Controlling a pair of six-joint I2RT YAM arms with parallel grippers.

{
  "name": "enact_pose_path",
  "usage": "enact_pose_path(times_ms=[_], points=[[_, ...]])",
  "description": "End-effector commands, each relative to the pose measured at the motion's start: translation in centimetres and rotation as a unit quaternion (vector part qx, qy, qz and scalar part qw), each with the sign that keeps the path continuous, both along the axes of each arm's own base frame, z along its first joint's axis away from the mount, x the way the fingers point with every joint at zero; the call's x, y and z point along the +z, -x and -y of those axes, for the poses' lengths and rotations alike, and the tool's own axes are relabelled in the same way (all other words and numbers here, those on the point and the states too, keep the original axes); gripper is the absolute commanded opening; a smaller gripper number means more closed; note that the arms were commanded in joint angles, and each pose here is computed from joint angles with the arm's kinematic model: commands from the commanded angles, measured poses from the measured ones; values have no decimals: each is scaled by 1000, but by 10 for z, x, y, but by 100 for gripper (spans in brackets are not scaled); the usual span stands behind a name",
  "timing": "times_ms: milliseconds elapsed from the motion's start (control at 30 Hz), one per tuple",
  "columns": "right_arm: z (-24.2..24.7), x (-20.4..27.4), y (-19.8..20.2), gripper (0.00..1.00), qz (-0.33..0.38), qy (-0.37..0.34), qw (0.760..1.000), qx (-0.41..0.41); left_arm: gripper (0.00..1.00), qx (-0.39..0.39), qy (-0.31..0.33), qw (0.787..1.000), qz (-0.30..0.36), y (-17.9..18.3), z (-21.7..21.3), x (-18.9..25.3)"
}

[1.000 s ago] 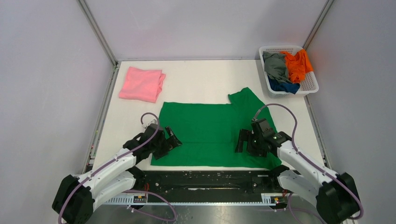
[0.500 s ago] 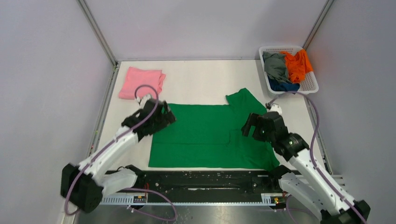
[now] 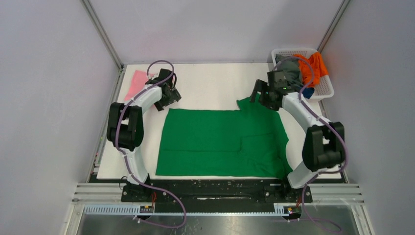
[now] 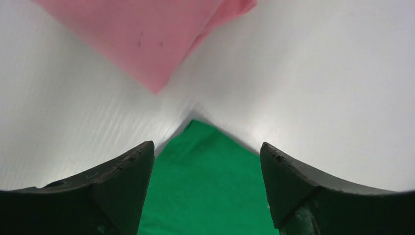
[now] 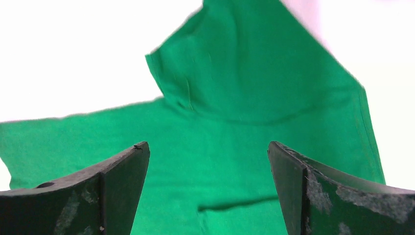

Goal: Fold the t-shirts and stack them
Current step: Grab the side of the flattened tshirt furthest away from the robot with both arms

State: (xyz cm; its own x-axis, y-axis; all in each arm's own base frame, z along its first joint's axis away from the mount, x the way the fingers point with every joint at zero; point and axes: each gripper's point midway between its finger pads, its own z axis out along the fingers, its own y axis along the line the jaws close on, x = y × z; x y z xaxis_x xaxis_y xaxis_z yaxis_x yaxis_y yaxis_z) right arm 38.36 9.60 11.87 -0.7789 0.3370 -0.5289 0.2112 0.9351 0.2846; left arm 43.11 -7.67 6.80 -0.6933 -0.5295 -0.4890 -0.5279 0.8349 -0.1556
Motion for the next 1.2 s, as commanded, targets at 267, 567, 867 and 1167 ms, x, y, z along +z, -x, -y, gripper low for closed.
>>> enact_pose_path(times_ms=[267,567,867,1167], points=[[-6,-19,-96,99,16,35,999,5,62,29,-42,997,-61,-23,-20,-39],[-21,-25,-152,99,7,35,999,25,35,6,-3,994,-105,11,-4,-44],[-27,-76,-153,99,-103,51,992,54,0,-11,-18,992,-121,33,-9,-46],[-18,-97,-106,92,-174,117,975,69,0,-47,-15,997,-61,38,8,-13]])
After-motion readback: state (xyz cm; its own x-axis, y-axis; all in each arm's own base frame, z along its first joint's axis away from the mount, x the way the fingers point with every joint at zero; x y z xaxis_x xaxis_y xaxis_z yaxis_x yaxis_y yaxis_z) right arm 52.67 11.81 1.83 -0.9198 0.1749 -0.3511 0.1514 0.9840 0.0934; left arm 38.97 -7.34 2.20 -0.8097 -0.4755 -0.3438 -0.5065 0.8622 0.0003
